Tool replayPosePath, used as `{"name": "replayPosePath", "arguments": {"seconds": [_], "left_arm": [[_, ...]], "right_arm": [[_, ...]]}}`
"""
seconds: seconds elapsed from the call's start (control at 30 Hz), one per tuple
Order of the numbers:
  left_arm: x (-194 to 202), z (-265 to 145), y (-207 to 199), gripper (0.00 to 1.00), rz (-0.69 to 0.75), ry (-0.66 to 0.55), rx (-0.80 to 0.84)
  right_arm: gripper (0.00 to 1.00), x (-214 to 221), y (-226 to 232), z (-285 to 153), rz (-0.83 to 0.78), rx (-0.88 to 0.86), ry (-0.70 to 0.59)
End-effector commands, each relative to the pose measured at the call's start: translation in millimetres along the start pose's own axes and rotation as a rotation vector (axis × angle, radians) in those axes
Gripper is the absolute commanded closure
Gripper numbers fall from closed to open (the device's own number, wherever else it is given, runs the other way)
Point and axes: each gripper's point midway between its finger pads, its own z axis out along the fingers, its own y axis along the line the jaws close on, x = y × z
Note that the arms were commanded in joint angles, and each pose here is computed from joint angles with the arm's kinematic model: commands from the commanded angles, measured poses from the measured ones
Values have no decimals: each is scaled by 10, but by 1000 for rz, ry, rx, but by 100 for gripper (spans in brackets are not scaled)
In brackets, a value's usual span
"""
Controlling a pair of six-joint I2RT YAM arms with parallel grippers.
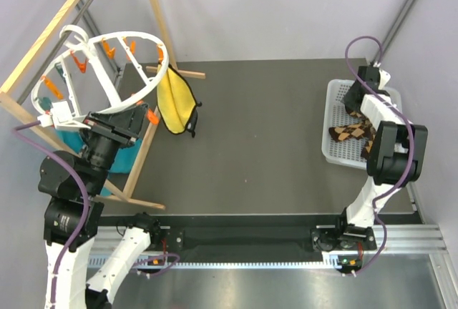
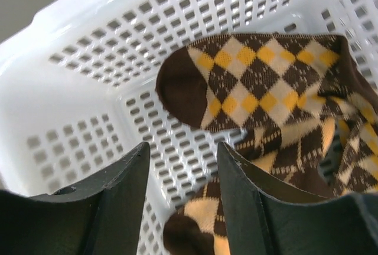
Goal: Clip the socks to the hanger
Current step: Adjust the sock in the bin.
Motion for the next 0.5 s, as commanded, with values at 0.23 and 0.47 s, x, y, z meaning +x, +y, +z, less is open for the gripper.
{"name": "replayPosePath", "arguments": {"seconds": [0.23,0.47], "left_arm": [[107,95,30,100,52,56,0],[147,136,28,100,41,72,8]], "right_arm": [[55,-242,134,405,-33,-51,-36],[50,-114,129,593,-48,-23,15]]}}
